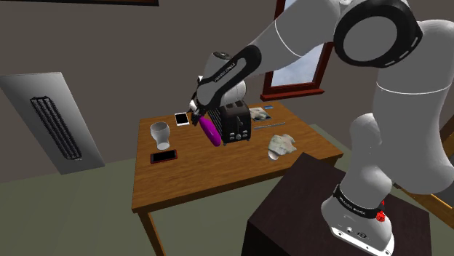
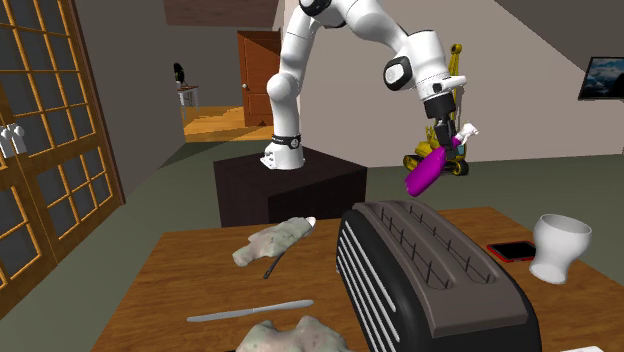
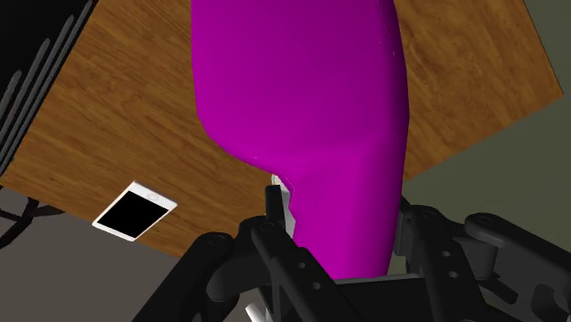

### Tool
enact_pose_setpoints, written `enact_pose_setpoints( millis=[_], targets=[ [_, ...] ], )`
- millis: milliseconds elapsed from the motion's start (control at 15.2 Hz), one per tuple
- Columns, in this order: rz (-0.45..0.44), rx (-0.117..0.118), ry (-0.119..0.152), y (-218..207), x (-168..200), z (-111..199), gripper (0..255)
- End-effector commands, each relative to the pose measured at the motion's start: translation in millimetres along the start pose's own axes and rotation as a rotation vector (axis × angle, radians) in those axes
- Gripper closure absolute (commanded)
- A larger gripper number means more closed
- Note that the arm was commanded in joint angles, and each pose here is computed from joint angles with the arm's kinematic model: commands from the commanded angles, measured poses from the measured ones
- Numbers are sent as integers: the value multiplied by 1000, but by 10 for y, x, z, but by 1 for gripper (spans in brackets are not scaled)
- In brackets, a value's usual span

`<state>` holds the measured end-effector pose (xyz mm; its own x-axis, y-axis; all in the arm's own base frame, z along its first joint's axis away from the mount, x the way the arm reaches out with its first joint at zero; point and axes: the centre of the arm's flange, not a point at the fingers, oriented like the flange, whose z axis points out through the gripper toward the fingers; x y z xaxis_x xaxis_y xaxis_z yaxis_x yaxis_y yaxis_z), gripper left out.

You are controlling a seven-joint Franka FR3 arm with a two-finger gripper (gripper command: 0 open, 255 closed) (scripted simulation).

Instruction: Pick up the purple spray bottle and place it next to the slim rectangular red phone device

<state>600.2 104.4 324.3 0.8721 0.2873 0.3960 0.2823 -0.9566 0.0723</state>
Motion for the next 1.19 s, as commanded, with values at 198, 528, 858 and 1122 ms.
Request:
enact_pose_setpoints(
  millis=[198,528,858,1122],
  targets=[
    [1,0,0,-14,-115,237,255],
    [1,0,0,-33,-219,479,255],
    [1,0,0,-52,-324,720,255],
    [1,0,0,-67,-407,914,255]
  ],
)
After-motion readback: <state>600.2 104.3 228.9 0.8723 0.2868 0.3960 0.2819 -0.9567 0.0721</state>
